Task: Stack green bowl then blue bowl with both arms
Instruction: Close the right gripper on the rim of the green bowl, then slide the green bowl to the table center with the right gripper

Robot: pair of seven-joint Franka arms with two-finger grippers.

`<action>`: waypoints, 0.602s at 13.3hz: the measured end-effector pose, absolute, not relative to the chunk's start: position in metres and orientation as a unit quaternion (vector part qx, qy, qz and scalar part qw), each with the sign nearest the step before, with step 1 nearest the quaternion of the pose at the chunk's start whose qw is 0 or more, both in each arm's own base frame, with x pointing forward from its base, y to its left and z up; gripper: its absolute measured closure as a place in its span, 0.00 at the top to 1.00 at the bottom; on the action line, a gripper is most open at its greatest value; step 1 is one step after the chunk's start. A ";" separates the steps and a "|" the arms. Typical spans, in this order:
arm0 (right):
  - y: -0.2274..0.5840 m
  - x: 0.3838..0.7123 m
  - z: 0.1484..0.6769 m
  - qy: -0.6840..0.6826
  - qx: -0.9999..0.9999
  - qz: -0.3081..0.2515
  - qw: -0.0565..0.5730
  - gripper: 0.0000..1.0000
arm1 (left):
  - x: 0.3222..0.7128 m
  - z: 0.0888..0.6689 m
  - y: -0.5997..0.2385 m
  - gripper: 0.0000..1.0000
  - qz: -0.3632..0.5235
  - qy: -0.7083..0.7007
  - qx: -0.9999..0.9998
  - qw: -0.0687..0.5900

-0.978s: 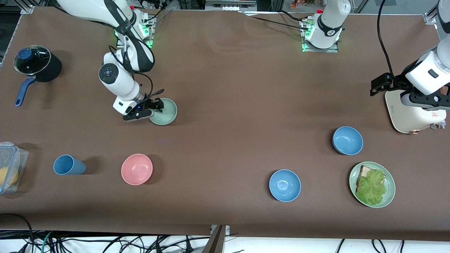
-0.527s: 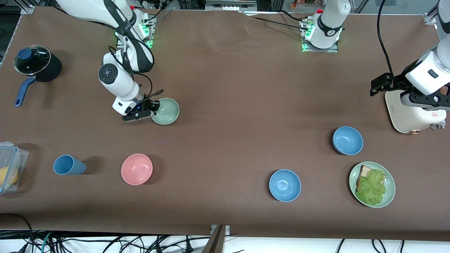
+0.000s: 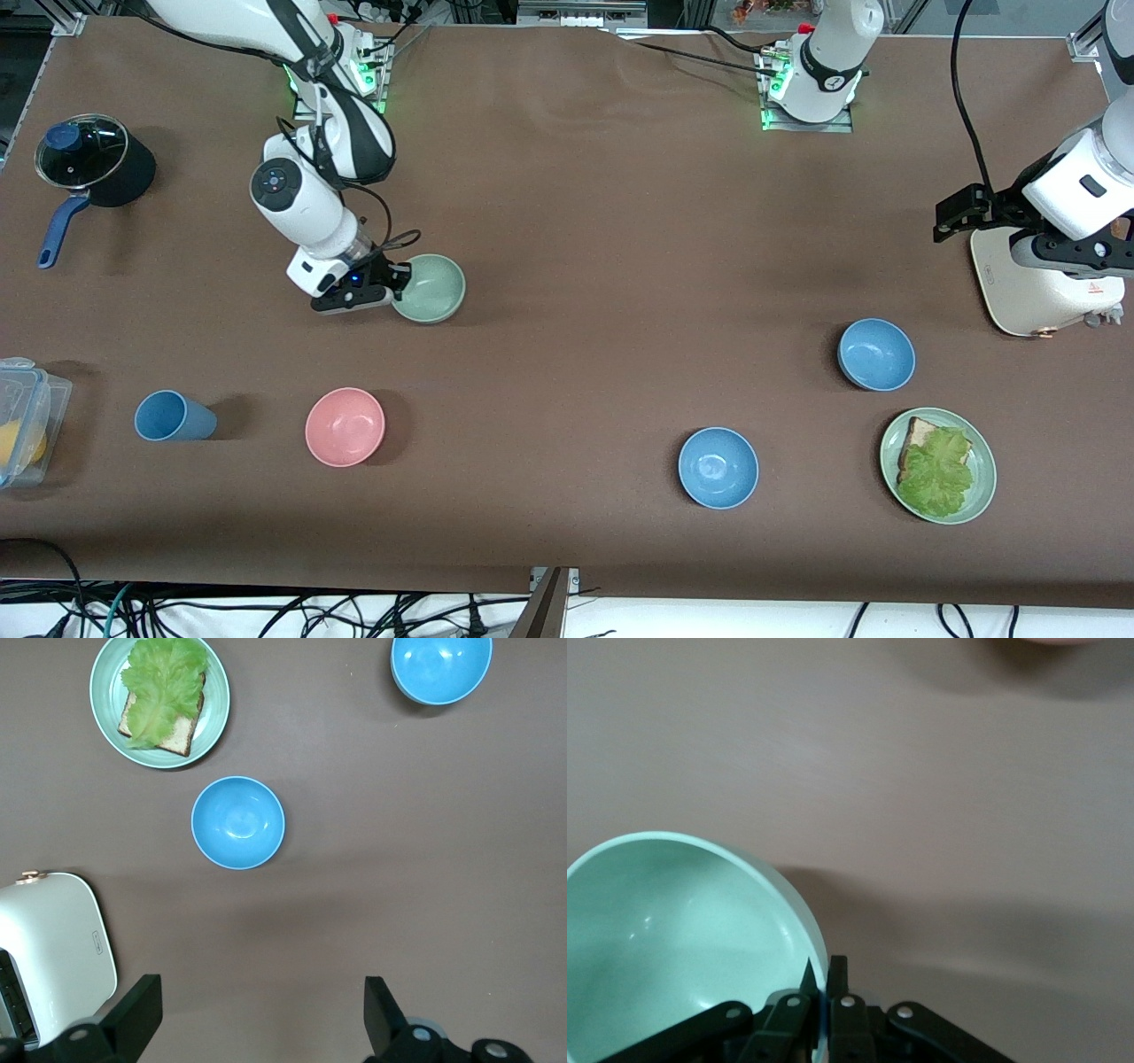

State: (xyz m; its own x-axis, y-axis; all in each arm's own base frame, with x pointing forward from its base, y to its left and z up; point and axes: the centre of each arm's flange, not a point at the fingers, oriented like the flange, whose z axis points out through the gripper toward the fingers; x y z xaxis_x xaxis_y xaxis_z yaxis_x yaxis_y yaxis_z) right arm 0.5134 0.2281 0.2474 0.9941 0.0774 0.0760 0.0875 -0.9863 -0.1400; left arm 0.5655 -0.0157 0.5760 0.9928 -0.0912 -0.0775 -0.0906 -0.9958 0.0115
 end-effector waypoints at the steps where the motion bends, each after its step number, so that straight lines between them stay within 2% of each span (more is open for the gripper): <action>1: 0.264 0.522 0.257 -0.019 -0.996 -0.032 0.081 0.04 | 0.566 0.576 -0.015 1.00 -0.039 -0.045 0.998 0.004; 3: 0.344 0.531 0.263 0.024 -0.994 -0.022 0.102 0.04 | 0.566 0.578 -0.015 1.00 -0.037 -0.045 0.998 0.004; 5: 0.414 0.527 0.250 0.056 -0.991 -0.012 0.120 0.04 | 0.566 0.578 -0.015 1.00 -0.036 -0.045 0.998 0.004; 8: 0.476 0.516 0.226 0.081 -0.988 -0.003 0.130 0.04 | 0.566 0.578 -0.015 1.00 -0.037 -0.045 0.998 0.004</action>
State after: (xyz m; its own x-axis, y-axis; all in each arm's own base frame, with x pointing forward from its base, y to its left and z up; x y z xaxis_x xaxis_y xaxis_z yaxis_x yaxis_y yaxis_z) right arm 0.5160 0.4756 0.2258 0.9870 -0.1603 -0.0140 -0.1585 -0.9534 -0.2566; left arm 0.5665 -0.0152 0.5781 0.9933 -0.0903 -0.0725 -0.0897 -0.9959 0.0111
